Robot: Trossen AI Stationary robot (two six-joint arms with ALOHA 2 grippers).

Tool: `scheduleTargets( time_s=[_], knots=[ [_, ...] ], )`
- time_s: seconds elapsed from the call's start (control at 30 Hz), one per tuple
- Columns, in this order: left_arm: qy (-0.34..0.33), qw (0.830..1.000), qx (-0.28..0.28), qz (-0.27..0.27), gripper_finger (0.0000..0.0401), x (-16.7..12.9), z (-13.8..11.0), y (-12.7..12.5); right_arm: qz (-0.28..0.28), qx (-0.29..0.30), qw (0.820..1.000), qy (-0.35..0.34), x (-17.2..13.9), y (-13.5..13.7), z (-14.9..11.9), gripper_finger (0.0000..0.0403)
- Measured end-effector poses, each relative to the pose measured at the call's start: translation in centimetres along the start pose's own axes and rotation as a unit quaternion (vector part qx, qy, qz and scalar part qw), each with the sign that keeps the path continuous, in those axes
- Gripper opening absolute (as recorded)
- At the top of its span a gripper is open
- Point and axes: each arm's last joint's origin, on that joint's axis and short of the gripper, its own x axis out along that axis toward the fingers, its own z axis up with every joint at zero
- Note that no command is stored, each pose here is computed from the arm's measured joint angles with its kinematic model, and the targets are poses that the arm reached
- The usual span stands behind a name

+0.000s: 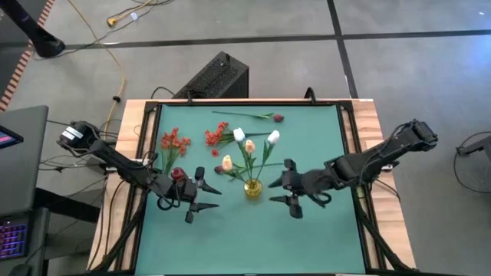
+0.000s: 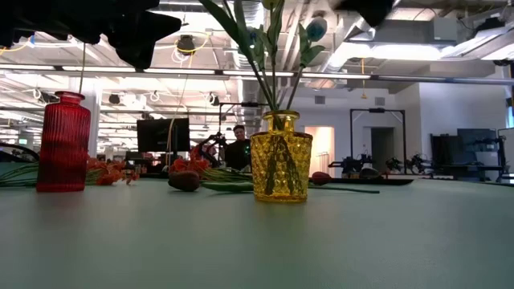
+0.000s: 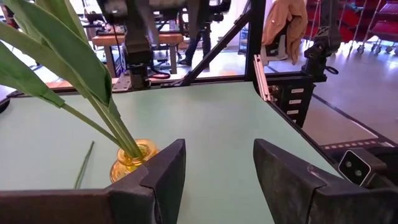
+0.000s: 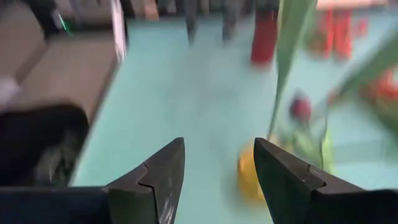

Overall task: Sort flowers into vase by color
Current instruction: Put the bottom red flower into the red vase

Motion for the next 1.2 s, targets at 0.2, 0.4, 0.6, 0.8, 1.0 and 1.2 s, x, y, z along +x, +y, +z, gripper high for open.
scheduleTargets(
  time_s=[0.2, 0.4, 0.6, 0.8, 1.0, 1.2],
  knots=[
    [0.0, 1.0, -0.001, 0.0, 0.0178, 0.0, 0.0, 0.0, -0.099, 0.012, 0.985, 0.141, 0.6, -2.1, -4.9, 0.0204],
    [0.001, 1.0, 0.005, 0.003, 0.0178, 0.0, 0.0, 0.0, -0.19, 0.026, 0.969, 0.158, 2.4, -6.3, -8.8, 0.0184],
    [0.001, 1.0, 0.022, 0.005, 0.0178, 0.0, 0.0, 0.0, -0.173, 0.046, 0.978, 0.108, 3.8, -11.1, -9.7, 0.0181],
    [0.003, 1.0, 0.024, 0.01, 0.0178, 0.0, -0.1, 0.1, -0.18, 0.07, 0.975, 0.113, 3.5, -14.4, -10.5, 0.0183],
    [0.016, 0.999, 0.029, 0.011, 0.0178, 0.0, -0.3, 0.1, -0.167, 0.074, 0.977, 0.115, 3.6, -15.1, -12.3, 0.0183],
    [0.021, 0.999, 0.031, 0.014, 0.0178, 0.0, -0.4, 0.1, -0.176, 0.061, 0.975, 0.118, 3.8, -15.2, -13.8, 0.0182]
  ],
)
